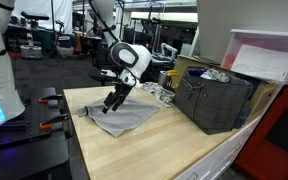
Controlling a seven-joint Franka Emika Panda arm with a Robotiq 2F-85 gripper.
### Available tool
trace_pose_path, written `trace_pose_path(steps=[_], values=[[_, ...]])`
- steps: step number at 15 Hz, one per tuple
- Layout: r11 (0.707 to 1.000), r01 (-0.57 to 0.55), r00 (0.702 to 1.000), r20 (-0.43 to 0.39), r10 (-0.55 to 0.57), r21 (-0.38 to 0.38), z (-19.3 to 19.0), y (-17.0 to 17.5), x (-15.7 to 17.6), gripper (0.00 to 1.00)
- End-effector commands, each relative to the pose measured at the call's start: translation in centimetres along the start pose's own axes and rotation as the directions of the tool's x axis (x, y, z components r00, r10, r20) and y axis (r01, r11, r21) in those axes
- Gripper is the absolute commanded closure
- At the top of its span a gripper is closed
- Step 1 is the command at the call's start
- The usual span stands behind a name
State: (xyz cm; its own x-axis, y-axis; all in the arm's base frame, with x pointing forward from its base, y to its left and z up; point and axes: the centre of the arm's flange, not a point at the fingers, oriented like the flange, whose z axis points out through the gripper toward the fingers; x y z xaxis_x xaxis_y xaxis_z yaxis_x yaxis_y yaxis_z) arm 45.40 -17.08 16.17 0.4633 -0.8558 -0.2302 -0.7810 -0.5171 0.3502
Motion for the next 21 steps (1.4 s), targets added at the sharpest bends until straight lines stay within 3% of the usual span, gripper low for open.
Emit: trace_pose_path(steps=[1, 6, 11, 12, 13, 15, 21], values=[[0.994, 0.075, 0.997, -0.038, -0.072, 0.084, -0.1, 0.3, 2.8, 0.00], [0.951, 0.193, 0.981, -0.070, -0.181, 0.242, 2.8, -0.1, 4.6, 0.00], [0.922, 0.200, 0.978, -0.009, -0.209, 0.332, 8.4, 1.0, 4.5, 0.00], [0.920, 0.197, 0.978, -0.005, -0.207, 0.338, 9.0, 1.5, 4.5, 0.04], [0.919, 0.195, 0.979, -0.008, -0.205, 0.344, 9.2, 1.8, 4.7, 0.28], [0.921, 0.188, 0.980, -0.011, -0.196, 0.342, 8.9, 3.0, 4.8, 0.32], [0.945, 0.169, 0.985, -0.034, -0.166, 0.280, 7.4, 4.9, 5.7, 0.80]])
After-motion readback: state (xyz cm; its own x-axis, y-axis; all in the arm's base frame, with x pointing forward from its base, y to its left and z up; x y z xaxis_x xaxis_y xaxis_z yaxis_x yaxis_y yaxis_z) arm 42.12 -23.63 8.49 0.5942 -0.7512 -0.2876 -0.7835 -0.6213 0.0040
